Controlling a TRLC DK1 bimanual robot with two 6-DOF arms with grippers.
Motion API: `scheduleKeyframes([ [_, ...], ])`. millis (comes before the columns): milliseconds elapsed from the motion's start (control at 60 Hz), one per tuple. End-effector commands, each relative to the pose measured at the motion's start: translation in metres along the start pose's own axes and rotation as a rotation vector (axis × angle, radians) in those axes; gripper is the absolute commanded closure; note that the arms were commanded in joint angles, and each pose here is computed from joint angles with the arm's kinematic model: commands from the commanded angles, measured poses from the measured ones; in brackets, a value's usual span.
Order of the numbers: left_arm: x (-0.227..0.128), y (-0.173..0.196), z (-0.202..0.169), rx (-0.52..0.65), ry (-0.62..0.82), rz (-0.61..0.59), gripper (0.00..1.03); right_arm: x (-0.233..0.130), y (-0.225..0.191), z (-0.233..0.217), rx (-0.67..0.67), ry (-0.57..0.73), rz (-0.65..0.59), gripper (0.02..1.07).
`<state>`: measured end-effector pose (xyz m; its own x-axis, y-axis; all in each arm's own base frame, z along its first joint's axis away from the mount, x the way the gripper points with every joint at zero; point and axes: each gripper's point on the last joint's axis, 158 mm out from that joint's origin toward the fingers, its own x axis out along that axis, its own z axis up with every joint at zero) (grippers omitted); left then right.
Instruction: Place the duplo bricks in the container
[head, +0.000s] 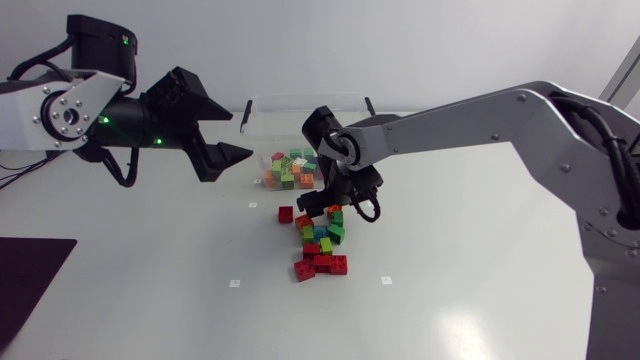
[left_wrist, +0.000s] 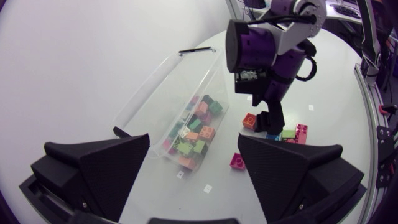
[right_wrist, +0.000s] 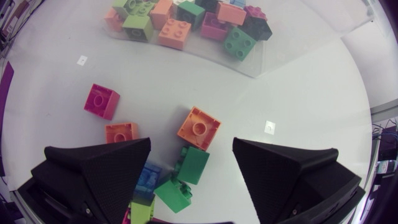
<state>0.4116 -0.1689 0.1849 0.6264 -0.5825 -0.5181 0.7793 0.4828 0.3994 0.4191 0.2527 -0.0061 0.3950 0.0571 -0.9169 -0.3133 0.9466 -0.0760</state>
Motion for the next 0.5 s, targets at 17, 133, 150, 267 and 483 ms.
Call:
scheduleKeyframes([
  [17, -0.004, -0.014, -0.014, 0.037, 0.013, -0.029, 0.05, 0.009, -0.003, 0.006, 0.05, 0.007, -0.024, 0.16],
  [133, -0.002, -0.027, -0.028, 0.068, 0.033, -0.054, 0.05, 0.018, -0.004, 0.007, 0.069, 0.036, -0.033, 0.17],
  [150, -0.002, -0.028, -0.028, 0.071, 0.033, -0.056, 0.05, 0.019, -0.004, 0.007, 0.071, 0.038, -0.034, 0.19],
  [267, 0.001, -0.038, -0.04, 0.096, 0.052, -0.081, 0.05, 0.027, -0.01, 0.005, 0.096, 0.06, -0.041, 0.25],
  [483, 0.005, -0.051, -0.054, 0.113, 0.073, -0.112, 0.05, 0.036, -0.014, 0.003, 0.128, 0.08, -0.03, 0.35],
])
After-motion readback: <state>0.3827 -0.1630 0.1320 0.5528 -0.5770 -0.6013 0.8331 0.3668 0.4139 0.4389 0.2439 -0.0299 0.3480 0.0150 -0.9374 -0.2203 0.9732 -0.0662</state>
